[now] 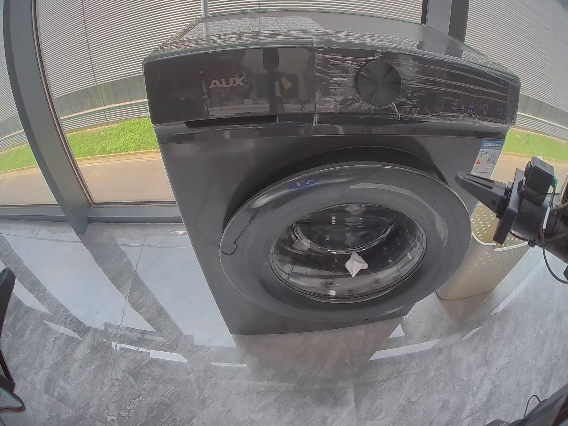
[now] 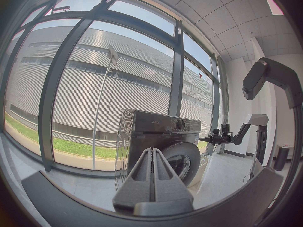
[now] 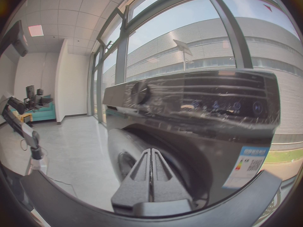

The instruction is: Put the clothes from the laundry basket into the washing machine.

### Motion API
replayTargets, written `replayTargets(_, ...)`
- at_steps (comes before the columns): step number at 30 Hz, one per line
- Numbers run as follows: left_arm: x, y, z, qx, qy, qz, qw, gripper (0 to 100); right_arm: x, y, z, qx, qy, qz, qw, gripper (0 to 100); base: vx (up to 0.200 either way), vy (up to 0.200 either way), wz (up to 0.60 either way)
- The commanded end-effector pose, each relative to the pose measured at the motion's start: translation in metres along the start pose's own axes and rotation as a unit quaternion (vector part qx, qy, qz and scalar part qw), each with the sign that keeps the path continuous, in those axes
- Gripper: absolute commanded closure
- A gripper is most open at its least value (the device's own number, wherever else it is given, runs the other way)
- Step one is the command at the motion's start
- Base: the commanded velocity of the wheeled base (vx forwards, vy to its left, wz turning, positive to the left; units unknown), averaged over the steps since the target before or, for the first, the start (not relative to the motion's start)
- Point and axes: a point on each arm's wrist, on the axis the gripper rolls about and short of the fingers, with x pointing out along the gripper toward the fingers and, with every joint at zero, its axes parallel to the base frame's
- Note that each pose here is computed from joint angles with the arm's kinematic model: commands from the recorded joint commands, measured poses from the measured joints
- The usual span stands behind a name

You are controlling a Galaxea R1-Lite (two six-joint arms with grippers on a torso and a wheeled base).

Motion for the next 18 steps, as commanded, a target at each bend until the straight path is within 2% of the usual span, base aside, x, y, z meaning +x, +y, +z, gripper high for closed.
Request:
replayTargets(1,-0.023,-0.016,-0.006,0.01,-0.014,-0.007,0.9998,100,-0.034,0.033,0.001,-0.009,-0.011,0.032,0.9994,100,0.0,0.0,0.0)
replayTargets(2,-0.028,-0.019,-0.009,0.008,-0.012,-0.01,0.9998,100,-0.042,0.039,0.001,-0.012,-0.015,0.033,0.9992,100,0.0,0.0,0.0)
replayTargets(3,-0.028,-0.019,-0.009,0.008,-0.012,-0.01,0.9998,100,-0.042,0.039,0.001,-0.012,-0.015,0.033,0.9992,100,0.0,0.0,0.0)
replayTargets(4,-0.038,-0.024,-0.016,0.0,-0.004,-0.012,0.9999,100,-0.059,0.051,0.0,-0.02,-0.023,0.049,0.9983,100,0.0,0.0,0.0)
replayTargets(8,-0.056,-0.03,-0.03,-0.017,0.017,-0.03,0.9993,100,-0.092,0.078,-0.009,-0.045,-0.041,0.098,0.9933,100,0.0,0.0,0.0)
replayTargets(11,-0.056,-0.031,-0.028,-0.014,0.017,-0.032,0.9992,100,-0.107,0.089,-0.015,-0.05,-0.046,0.103,0.9923,100,0.0,0.0,0.0)
replayTargets(12,-0.056,-0.03,-0.03,-0.013,0.02,-0.032,0.9992,100,-0.117,0.097,-0.021,-0.052,-0.049,0.103,0.9921,100,0.0,0.0,0.0)
replayTargets(15,-0.055,-0.029,-0.036,-0.02,0.033,-0.043,0.9983,100,-0.134,0.111,-0.035,-0.05,-0.05,0.104,0.9921,100,0.0,0.0,0.0)
replayTargets(18,-0.055,-0.025,-0.046,-0.027,0.047,-0.044,0.9975,100,-0.143,0.117,-0.037,-0.057,-0.058,0.101,0.9916,100,0.0,0.0,0.0)
